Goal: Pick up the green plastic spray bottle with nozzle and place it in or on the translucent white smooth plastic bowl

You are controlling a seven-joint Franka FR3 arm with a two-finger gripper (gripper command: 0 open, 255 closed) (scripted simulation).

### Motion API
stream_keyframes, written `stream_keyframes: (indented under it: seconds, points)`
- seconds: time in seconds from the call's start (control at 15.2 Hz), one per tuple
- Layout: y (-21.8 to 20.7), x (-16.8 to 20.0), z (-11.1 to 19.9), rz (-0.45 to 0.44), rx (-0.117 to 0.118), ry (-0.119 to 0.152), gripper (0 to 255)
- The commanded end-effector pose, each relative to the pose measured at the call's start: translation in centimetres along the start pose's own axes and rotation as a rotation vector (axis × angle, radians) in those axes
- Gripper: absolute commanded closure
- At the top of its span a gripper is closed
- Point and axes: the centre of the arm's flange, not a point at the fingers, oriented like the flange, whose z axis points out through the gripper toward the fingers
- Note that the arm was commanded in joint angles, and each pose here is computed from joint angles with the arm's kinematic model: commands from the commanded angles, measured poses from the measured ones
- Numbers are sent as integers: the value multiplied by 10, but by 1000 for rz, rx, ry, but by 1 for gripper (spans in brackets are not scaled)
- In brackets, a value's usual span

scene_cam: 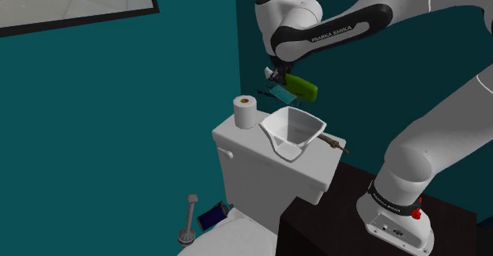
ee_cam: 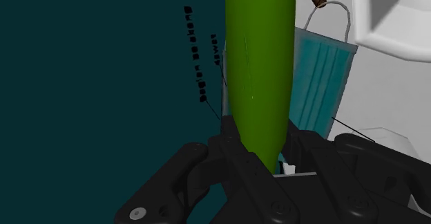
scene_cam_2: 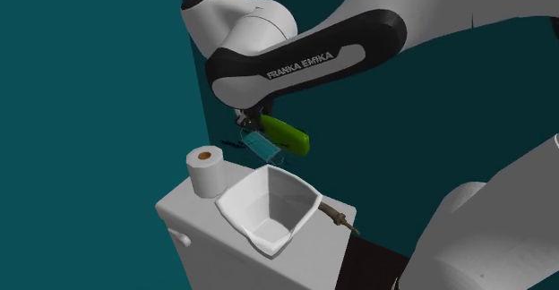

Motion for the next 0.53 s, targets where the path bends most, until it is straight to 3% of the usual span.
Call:
stream_keyframes:
  seconds: [0.0, 0.46]
  points:
    - [7, 1, -10, 2, -2, 4, 255]
    - [25, 3, -43, 2, -2, 4, 255]
